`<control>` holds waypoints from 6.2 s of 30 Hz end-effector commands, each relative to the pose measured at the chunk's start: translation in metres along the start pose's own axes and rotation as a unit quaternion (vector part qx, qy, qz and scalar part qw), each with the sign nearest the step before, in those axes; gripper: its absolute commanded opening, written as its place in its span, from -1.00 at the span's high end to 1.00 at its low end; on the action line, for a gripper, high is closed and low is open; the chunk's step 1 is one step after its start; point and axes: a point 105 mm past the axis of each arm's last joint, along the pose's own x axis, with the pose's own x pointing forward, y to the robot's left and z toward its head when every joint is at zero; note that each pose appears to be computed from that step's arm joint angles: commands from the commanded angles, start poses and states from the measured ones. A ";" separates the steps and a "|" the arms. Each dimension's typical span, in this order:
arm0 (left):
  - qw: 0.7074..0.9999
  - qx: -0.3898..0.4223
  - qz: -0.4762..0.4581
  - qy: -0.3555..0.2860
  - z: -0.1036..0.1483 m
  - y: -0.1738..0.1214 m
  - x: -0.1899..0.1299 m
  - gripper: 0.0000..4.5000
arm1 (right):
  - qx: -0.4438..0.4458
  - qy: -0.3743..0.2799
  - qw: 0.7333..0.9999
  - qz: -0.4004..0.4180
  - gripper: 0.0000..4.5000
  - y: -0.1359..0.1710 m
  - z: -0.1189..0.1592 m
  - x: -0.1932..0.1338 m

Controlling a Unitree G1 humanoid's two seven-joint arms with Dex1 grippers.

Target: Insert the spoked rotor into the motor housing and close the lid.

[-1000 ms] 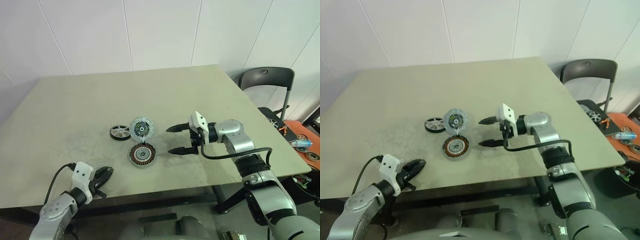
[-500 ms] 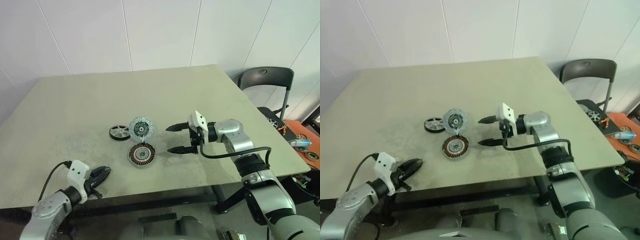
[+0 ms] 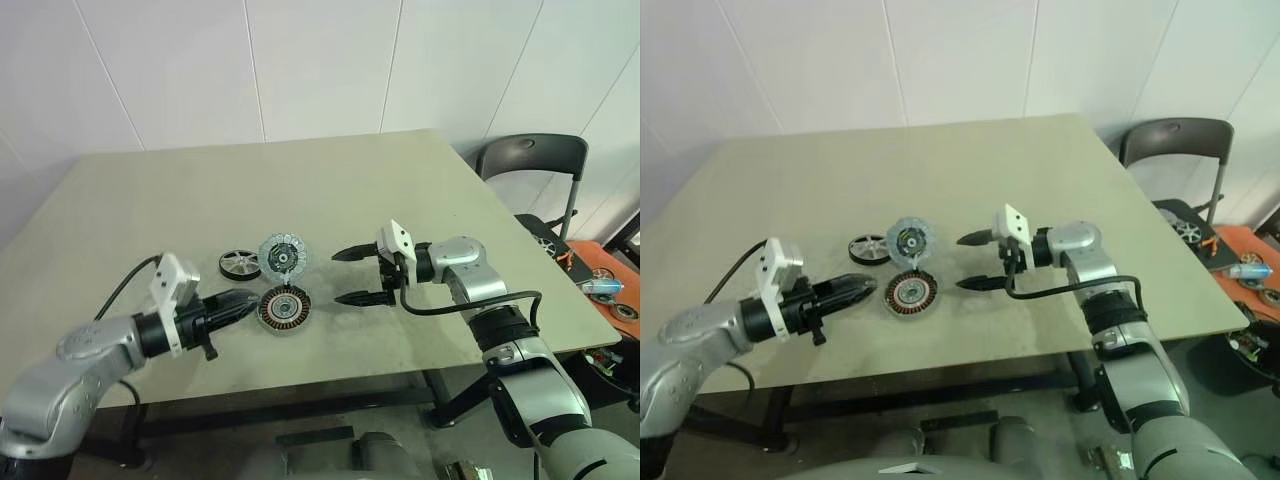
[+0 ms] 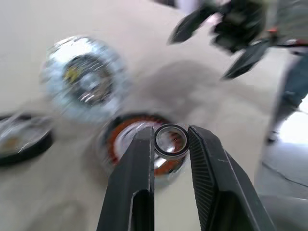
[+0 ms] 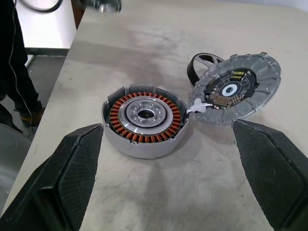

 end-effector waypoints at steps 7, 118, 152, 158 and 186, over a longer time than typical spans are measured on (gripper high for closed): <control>0.994 0.043 -0.068 0.075 -0.014 0.018 0.015 0.70 | -0.029 -0.018 0.999 -0.009 -1.00 -0.003 0.015 0.001; 0.982 0.037 0.184 -0.018 -0.024 0.033 -0.086 -1.00 | 0.085 0.056 0.994 0.044 0.98 0.008 0.032 0.090; 0.978 0.027 0.206 -0.021 -0.031 0.029 -0.092 -1.00 | 0.134 0.038 0.990 0.032 0.98 0.000 0.018 0.108; 0.977 0.026 0.209 -0.022 -0.032 0.030 -0.093 -1.00 | 0.131 0.016 0.991 0.038 0.98 -0.001 0.031 0.109; 0.971 0.030 0.234 -0.035 -0.032 0.034 -0.093 -1.00 | 0.157 0.016 0.987 0.015 0.98 -0.014 0.022 0.095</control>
